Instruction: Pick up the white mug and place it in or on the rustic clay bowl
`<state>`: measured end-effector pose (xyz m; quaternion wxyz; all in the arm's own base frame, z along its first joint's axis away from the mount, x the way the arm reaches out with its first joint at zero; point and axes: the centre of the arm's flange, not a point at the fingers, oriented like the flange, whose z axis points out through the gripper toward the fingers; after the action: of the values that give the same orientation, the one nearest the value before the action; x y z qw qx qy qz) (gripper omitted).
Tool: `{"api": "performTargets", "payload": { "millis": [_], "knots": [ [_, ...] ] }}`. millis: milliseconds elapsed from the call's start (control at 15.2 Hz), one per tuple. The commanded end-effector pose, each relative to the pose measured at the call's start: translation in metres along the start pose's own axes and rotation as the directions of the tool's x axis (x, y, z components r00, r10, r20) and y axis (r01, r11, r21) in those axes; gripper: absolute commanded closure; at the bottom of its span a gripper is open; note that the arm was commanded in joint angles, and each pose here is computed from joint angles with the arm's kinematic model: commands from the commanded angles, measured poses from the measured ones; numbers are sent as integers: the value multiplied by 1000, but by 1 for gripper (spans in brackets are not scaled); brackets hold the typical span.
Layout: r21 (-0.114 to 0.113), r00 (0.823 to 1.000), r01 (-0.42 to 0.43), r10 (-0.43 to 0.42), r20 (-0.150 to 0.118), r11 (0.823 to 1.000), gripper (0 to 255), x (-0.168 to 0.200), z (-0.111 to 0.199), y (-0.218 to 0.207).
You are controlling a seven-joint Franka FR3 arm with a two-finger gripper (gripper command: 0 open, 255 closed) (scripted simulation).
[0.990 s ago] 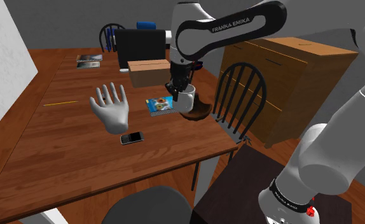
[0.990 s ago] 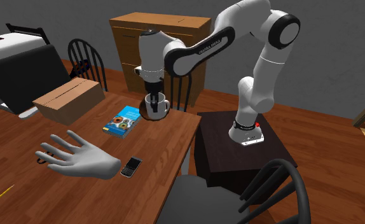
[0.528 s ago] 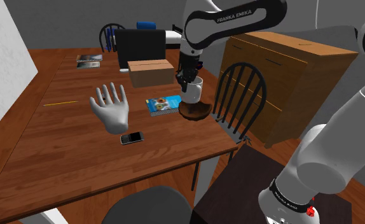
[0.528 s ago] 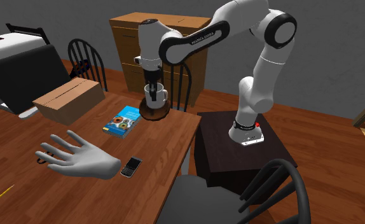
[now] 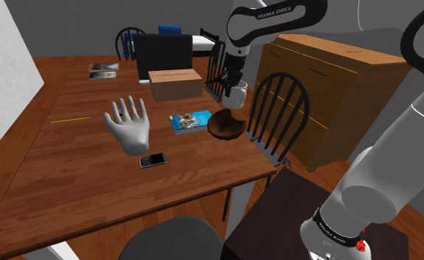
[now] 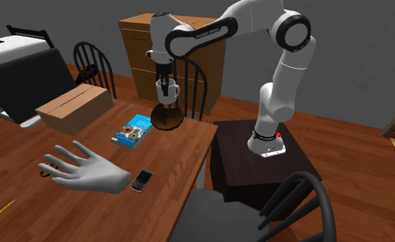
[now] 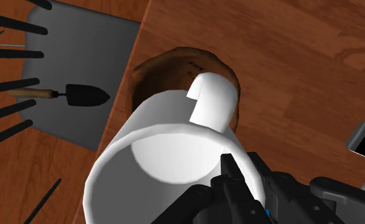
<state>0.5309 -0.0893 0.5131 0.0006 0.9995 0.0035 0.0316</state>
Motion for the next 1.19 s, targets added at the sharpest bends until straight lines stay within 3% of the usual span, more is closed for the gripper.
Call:
{"api": "performTargets", "payload": {
  "millis": [0, 1122],
  "knots": [
    [0, 1000, 2, -2, 0, 1000, 255, 1, 6, 8],
    [0, 1000, 2, -2, 0, 1000, 255, -4, 90, 8]
  ]
}}
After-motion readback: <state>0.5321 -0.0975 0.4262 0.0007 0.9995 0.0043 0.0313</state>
